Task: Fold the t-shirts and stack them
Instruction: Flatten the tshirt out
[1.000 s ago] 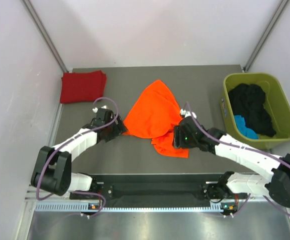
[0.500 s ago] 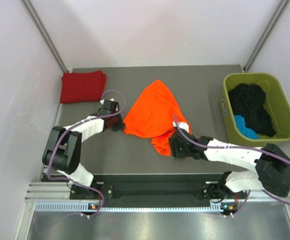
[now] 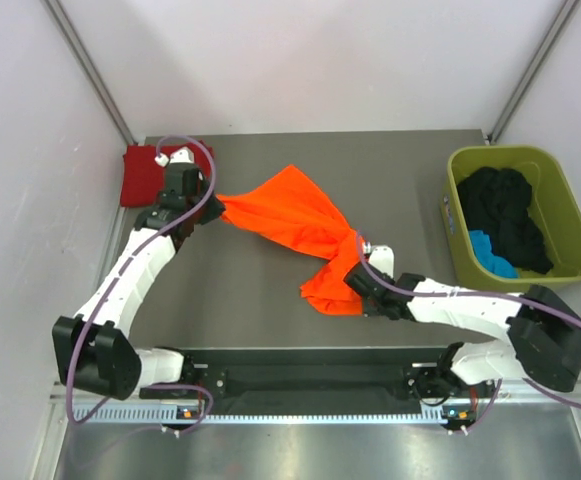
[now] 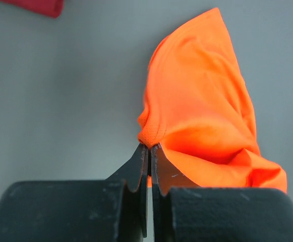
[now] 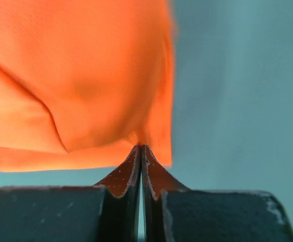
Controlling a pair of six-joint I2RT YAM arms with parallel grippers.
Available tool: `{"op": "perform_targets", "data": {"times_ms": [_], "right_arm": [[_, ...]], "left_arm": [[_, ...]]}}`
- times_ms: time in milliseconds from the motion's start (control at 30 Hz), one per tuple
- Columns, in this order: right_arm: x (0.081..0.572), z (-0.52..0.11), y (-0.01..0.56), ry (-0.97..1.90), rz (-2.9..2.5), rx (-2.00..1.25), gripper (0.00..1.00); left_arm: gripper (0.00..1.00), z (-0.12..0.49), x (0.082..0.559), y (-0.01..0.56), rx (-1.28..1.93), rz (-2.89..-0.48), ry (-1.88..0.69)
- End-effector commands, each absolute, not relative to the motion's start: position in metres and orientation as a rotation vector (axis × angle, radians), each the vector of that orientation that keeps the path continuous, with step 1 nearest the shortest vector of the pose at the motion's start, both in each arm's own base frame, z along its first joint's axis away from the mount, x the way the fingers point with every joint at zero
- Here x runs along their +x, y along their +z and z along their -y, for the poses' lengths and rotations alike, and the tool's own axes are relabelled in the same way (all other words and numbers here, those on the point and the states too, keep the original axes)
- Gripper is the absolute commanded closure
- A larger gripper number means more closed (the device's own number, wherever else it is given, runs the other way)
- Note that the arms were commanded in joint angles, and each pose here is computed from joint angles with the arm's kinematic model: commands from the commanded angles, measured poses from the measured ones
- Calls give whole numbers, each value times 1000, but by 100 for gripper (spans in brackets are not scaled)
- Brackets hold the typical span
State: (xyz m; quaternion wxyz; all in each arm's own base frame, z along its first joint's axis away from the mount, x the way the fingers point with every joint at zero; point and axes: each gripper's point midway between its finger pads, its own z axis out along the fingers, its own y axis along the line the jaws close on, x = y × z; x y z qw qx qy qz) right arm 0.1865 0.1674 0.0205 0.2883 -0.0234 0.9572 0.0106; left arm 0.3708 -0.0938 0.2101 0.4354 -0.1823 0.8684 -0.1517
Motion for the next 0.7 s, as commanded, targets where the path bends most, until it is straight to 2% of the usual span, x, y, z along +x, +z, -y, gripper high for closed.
{"op": "perform_targets", "data": {"times_ms": [0,167,300,433,500,567,600,667], "right_arm": [[204,-141,82,-75,-2430,55,100],[220,-103,198,5,-2205,206,100],[235,-77,265,27,-2073,275,100],[249,-75,271,13,-2079,221,100],[245,-111,249,186,-2152,59,99],[237,-151,236,394,-2173,-67,86],[230,-159,211,415,-2220,-102,75],[221,-190,199,511,-2204,-170,68]], "left_arm": [[100,81,364,229,-455,-2165,-302],[100,56,358,319,-466,-1989,-217],[100,41,348,360,-481,-1906,-170],[100,47,345,353,-459,-1943,-194],[100,53,345,337,-442,-1984,-215],[100,57,342,323,-440,-2010,-234],[100,57,342,320,-443,-2013,-236],[100,56,340,315,-449,-2019,-226]]}}
